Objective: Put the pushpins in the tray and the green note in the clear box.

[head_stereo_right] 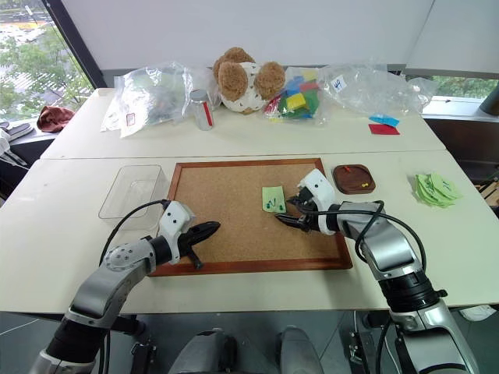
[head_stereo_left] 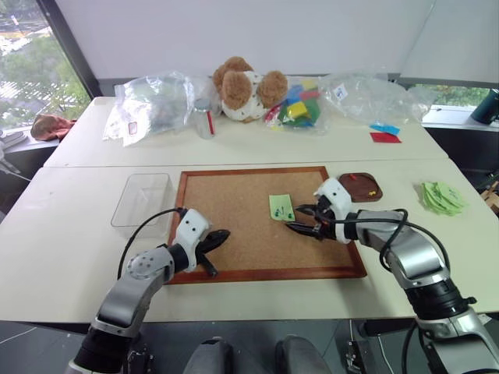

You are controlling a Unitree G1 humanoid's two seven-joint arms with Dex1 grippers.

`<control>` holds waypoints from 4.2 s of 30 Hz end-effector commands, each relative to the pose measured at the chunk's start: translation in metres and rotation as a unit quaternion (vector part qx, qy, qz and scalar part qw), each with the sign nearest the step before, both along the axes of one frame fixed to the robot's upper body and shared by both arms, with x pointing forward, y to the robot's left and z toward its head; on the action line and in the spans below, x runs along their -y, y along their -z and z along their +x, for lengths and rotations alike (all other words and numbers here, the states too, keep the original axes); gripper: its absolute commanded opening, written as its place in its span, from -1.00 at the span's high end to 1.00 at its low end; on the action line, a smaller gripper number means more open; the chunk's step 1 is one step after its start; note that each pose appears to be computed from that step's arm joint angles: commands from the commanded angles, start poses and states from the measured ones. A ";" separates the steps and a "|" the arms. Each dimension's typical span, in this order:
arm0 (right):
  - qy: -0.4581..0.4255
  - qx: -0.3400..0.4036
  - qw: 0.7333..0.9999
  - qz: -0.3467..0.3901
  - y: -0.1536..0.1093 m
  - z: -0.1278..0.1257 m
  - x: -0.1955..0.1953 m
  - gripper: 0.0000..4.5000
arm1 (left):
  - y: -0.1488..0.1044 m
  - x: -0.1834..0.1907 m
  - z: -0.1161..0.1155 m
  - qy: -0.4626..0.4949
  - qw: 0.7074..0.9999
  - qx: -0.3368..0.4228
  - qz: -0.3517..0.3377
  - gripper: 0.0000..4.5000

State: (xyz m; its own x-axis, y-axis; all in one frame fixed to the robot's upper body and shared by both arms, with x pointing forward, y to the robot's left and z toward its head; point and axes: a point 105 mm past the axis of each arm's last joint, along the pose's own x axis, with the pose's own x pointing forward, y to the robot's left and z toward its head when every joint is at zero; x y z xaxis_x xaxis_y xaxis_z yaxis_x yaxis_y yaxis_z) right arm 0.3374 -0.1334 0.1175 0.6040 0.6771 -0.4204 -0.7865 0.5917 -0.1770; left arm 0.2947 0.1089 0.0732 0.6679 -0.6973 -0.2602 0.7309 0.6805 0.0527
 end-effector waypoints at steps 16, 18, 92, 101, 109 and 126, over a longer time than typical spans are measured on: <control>-0.016 0.011 1.000 0.014 -0.006 0.004 -0.010 0.97 | 0.026 -0.005 -0.008 -0.013 0.998 -0.051 0.018 1.00; -0.021 0.011 1.000 0.019 -0.009 0.002 -0.011 0.97 | 0.026 -0.005 -0.007 -0.013 0.998 -0.050 0.018 1.00; 0.334 0.046 0.941 0.019 -0.031 0.074 0.162 -0.97 | 0.029 -0.004 -0.002 -0.011 0.998 -0.050 0.022 1.00; 0.218 0.069 0.972 0.047 -0.068 0.059 0.115 -0.97 | 0.029 -0.004 -0.001 -0.010 0.998 -0.049 0.021 1.00; 0.035 0.062 0.997 0.030 -0.063 0.023 0.024 -0.97 | 0.028 -0.002 0.001 -0.007 0.999 -0.048 0.021 1.00; 0.001 0.029 0.999 0.022 -0.012 0.013 -0.019 -0.19 | 0.028 -0.003 -0.001 -0.010 0.999 -0.047 0.021 1.00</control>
State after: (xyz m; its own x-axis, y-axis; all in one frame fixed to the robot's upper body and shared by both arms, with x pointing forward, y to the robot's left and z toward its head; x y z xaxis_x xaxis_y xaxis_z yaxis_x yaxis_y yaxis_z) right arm 0.3502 -0.1172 0.1220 0.6237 0.6829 -0.3802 -0.7733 0.6099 -0.1731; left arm 0.2998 0.1033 0.0733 0.6591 -0.7103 -0.2471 0.7406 0.6701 0.0491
